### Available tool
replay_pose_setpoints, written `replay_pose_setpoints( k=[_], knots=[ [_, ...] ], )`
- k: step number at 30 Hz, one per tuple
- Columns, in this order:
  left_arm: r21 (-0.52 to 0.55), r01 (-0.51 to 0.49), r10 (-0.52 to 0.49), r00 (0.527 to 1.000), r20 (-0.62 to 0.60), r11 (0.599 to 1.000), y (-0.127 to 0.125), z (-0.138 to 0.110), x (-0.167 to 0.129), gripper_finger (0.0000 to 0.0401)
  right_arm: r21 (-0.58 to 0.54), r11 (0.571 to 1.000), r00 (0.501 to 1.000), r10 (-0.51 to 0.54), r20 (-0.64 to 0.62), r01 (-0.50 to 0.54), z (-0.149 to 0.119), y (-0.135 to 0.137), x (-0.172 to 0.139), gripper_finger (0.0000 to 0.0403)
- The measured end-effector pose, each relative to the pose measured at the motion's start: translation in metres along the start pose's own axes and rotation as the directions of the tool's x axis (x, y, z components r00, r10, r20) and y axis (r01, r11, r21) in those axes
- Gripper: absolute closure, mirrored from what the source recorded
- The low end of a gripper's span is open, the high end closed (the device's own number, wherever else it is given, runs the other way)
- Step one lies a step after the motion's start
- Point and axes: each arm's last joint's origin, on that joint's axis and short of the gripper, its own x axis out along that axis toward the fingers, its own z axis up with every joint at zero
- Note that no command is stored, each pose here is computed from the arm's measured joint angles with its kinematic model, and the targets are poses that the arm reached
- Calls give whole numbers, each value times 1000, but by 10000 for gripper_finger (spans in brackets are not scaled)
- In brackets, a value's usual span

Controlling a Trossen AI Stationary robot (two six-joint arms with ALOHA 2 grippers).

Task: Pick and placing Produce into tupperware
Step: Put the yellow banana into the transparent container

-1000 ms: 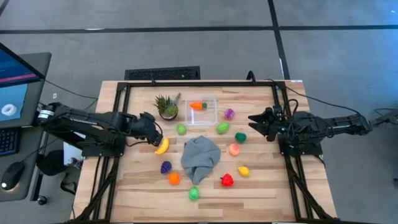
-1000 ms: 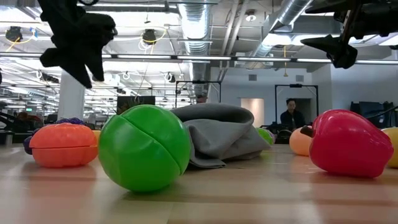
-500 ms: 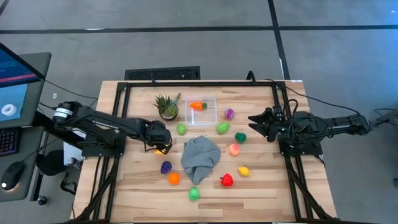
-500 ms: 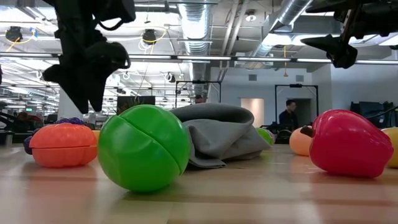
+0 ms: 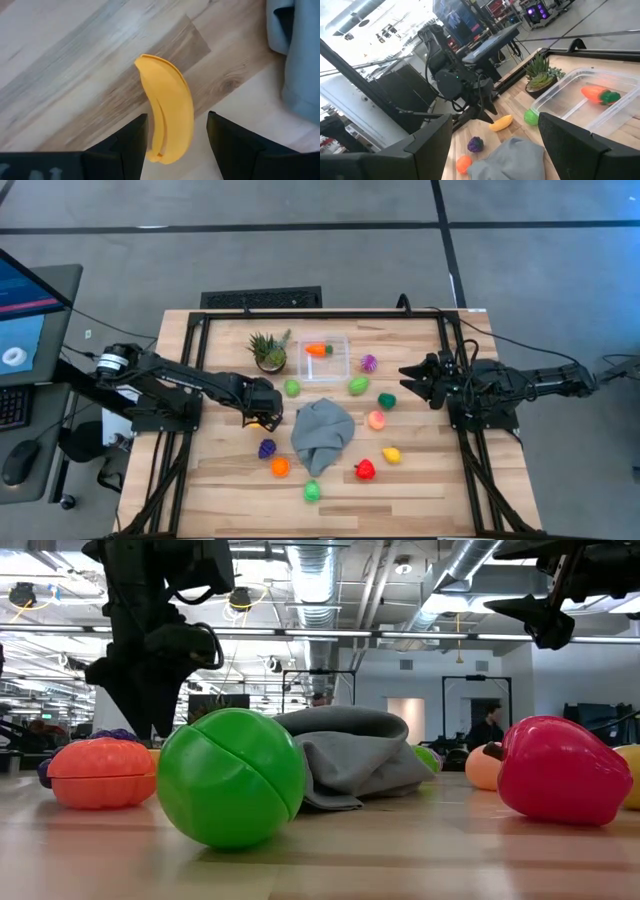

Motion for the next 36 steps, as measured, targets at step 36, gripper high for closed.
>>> replay_pose_setpoints(
  k=[36],
  knots=[
    [-89, 21, -24, 999, -35, 996, 13, 3, 22, 114, 10, 1000, 1000, -1, -2, 1, 0, 0, 0, 85]
  ],
)
